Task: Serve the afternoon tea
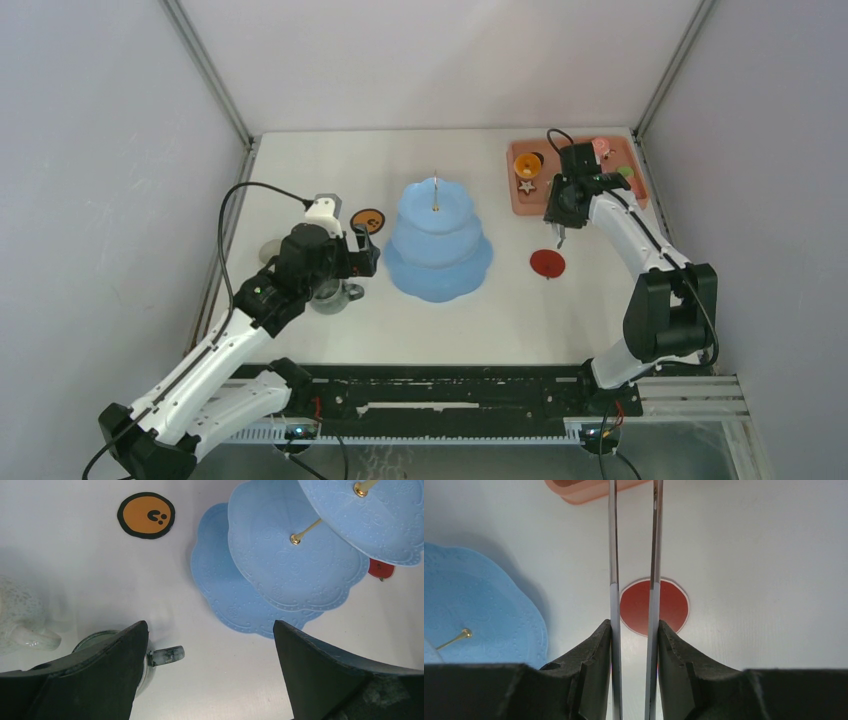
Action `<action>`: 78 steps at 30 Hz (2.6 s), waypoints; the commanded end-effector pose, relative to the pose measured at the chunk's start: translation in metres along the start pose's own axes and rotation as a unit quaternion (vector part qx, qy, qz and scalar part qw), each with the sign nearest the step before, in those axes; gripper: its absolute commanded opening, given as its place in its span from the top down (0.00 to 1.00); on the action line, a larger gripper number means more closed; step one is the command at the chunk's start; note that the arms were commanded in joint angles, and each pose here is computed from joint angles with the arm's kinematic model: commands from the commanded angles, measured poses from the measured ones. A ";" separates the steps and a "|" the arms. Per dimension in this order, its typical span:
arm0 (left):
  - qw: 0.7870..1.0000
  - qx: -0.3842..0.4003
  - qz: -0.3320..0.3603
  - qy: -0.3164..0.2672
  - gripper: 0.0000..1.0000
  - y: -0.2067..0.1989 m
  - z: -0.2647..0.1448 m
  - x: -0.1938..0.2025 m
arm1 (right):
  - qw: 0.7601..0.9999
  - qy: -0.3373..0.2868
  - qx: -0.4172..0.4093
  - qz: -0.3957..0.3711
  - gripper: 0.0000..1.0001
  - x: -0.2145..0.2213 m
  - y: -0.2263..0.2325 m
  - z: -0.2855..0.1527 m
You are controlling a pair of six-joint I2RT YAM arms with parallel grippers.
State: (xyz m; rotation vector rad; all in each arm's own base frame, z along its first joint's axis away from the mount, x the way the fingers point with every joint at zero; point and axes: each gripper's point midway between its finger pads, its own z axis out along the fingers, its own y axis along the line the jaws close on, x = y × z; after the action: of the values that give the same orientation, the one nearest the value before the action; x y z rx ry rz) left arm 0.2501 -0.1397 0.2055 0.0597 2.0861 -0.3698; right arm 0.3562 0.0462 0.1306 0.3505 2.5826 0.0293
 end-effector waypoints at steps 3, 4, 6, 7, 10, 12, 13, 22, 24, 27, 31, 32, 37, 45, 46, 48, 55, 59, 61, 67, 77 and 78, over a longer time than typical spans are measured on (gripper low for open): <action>1.000 0.004 -0.004 -0.018 0.00 -0.003 -0.002 -0.011 | 0.999 -0.042 0.020 0.006 0.58 -0.021 0.001 -0.012; 1.000 0.004 -0.004 -0.018 0.00 -0.003 -0.002 -0.011 | 0.999 -0.041 0.020 0.004 0.59 -0.020 0.001 -0.012; 1.000 0.004 -0.004 -0.017 0.00 -0.004 -0.001 -0.011 | 0.999 -0.039 0.023 0.002 0.59 -0.019 0.001 -0.011; 1.000 0.004 -0.004 -0.017 0.00 -0.004 -0.001 -0.011 | 0.999 -0.038 0.024 0.002 0.58 -0.019 0.001 -0.010; 1.000 0.003 -0.001 -0.017 0.00 -0.003 -0.001 -0.011 | 0.999 -0.038 0.031 -0.001 0.58 -0.019 -0.002 -0.009; 1.000 0.001 -0.001 -0.017 0.00 -0.002 -0.001 -0.011 | 0.999 -0.040 0.033 -0.002 0.58 -0.019 -0.002 -0.010; 1.000 0.001 -0.001 -0.016 0.00 -0.002 -0.001 -0.010 | 0.999 -0.041 0.032 -0.002 0.58 -0.019 -0.002 -0.012; 1.000 0.003 -0.002 -0.013 0.00 -0.005 0.002 -0.010 | 0.998 -0.038 0.046 -0.012 0.58 -0.016 -0.007 -0.013; 1.000 0.003 -0.002 -0.015 0.00 -0.004 0.002 -0.011 | 0.998 -0.038 0.050 -0.013 0.58 -0.016 -0.009 -0.013; 1.000 0.003 -0.002 -0.015 0.00 -0.004 0.001 -0.010 | 0.998 -0.042 0.052 -0.014 0.58 -0.017 -0.009 -0.015; 1.000 0.002 -0.004 -0.013 0.00 -0.004 0.002 -0.009 | 0.998 -0.043 0.049 -0.019 0.57 -0.019 -0.009 -0.012; 1.000 0.003 -0.004 -0.013 0.00 -0.004 0.002 -0.010 | 0.998 -0.042 0.045 -0.021 0.57 -0.020 -0.008 -0.010; 1.000 0.004 -0.004 -0.014 0.00 -0.005 0.002 -0.010 | 0.999 -0.040 0.018 -0.014 0.53 -0.026 -0.004 0.001; 1.000 0.003 -0.006 -0.014 0.00 -0.005 0.002 -0.011 | 0.999 -0.043 0.006 -0.012 0.53 -0.040 -0.004 0.011; 1.000 0.002 -0.006 -0.013 0.00 -0.004 0.002 -0.010 | 0.999 -0.044 0.006 -0.012 0.53 -0.042 -0.005 0.012; 1.000 0.004 -0.007 -0.014 0.00 -0.005 0.002 -0.011 | 0.999 -0.044 0.007 -0.011 0.53 -0.046 -0.006 0.015; 1.000 0.003 -0.009 -0.014 0.00 -0.005 0.001 -0.010 | 0.999 -0.034 0.012 -0.005 0.53 -0.051 -0.012 0.029; 1.000 0.003 -0.009 -0.013 0.00 -0.004 0.001 -0.010 | 1.000 -0.017 0.022 -0.009 0.52 -0.046 -0.016 0.040; 1.000 0.003 -0.009 -0.013 0.00 -0.004 0.001 -0.010 | 0.999 -0.011 0.030 -0.011 0.52 -0.042 -0.018 0.044; 1.000 0.001 -0.010 -0.013 0.00 -0.004 0.001 -0.010 | 0.999 -0.011 0.035 -0.017 0.54 -0.042 -0.020 0.049; 1.000 0.000 -0.010 -0.016 0.00 -0.004 0.001 -0.012 | 0.999 -0.037 0.025 -0.017 0.93 -0.052 -0.018 0.032; 1.000 0.001 -0.010 -0.016 0.00 -0.004 0.000 -0.013 | 0.999 -0.038 0.026 -0.016 0.99 -0.053 -0.018 0.030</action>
State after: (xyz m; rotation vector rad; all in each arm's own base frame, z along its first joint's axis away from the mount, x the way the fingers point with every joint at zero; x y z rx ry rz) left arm 0.2517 -0.1407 0.2004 0.0611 2.1038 -0.3605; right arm 0.3936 0.0156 0.0866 0.3392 2.6522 -0.0788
